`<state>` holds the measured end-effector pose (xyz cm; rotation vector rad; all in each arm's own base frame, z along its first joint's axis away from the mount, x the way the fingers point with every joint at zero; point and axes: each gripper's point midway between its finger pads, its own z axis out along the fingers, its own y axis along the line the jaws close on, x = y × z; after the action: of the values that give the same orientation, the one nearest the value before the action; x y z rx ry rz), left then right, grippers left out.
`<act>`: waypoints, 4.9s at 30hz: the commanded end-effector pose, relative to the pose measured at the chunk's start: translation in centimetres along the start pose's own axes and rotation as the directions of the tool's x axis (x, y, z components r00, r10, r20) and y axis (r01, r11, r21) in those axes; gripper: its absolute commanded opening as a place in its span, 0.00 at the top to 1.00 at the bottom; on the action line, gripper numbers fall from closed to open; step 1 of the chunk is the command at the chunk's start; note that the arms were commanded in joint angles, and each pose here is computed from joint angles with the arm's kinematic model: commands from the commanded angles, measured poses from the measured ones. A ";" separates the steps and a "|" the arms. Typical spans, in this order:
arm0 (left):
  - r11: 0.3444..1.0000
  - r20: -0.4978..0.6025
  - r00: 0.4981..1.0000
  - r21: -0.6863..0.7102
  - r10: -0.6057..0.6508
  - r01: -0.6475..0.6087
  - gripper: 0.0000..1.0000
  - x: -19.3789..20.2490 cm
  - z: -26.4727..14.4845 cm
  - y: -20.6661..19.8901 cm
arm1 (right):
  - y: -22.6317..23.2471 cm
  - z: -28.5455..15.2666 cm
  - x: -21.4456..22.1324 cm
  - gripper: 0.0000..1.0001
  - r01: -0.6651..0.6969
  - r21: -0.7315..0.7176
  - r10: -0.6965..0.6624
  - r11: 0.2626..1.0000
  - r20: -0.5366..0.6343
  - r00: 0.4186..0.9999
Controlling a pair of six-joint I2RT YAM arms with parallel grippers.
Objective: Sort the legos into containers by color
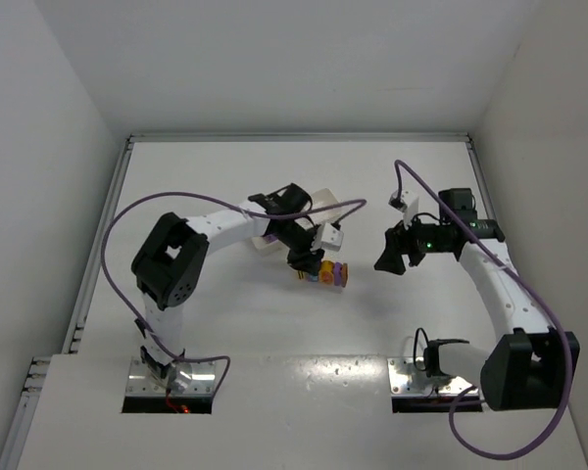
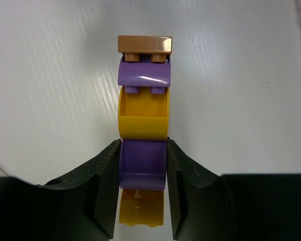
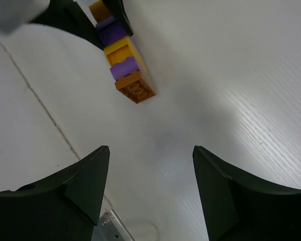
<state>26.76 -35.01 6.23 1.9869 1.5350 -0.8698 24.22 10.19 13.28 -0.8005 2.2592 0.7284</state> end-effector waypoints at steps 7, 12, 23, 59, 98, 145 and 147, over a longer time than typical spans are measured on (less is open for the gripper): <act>0.957 0.364 0.892 0.206 -0.267 0.202 0.87 -7.6 -7.0 -4.0 | 3.7 0.5 -2.4 0.31 0.158 -0.305 -0.130 0.939 0.112 0.985; 0.945 0.391 0.868 0.234 -0.306 0.227 0.88 -8.4 -8.1 -3.8 | 4.6 1.1 -3.3 0.31 0.136 -0.407 -0.092 0.903 0.125 0.988; 0.936 0.405 0.854 0.268 -0.326 0.230 0.88 -9.0 -8.0 -3.2 | 7.2 2.4 -4.6 0.31 0.171 -0.518 -0.123 0.838 0.126 0.984; 0.965 0.258 0.930 0.066 -0.264 0.255 0.89 -4.5 -5.5 -5.1 | 2.2 0.1 -2.3 0.94 0.161 -0.253 -0.147 0.954 0.075 0.986; 0.975 0.352 0.909 0.073 -0.223 0.211 0.22 -9.1 -4.0 -8.6 | 3.8 -1.7 -0.1 0.94 0.036 -0.458 -0.027 0.888 0.027 0.999; 0.898 0.388 0.818 0.295 -0.424 0.326 1.00 -11.4 -5.4 -5.7 | 6.1 -0.7 -5.6 0.94 0.228 -0.559 -0.123 0.797 0.220 0.968; 0.891 0.377 0.816 0.303 -0.439 0.339 1.00 -10.8 -5.2 -6.3 | 5.1 -1.2 -6.4 0.94 0.242 -0.526 -0.129 0.815 0.243 0.962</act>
<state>20.77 -37.76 17.37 1.4653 1.6546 -1.5886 22.39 15.33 17.07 -1.1779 1.8861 1.3798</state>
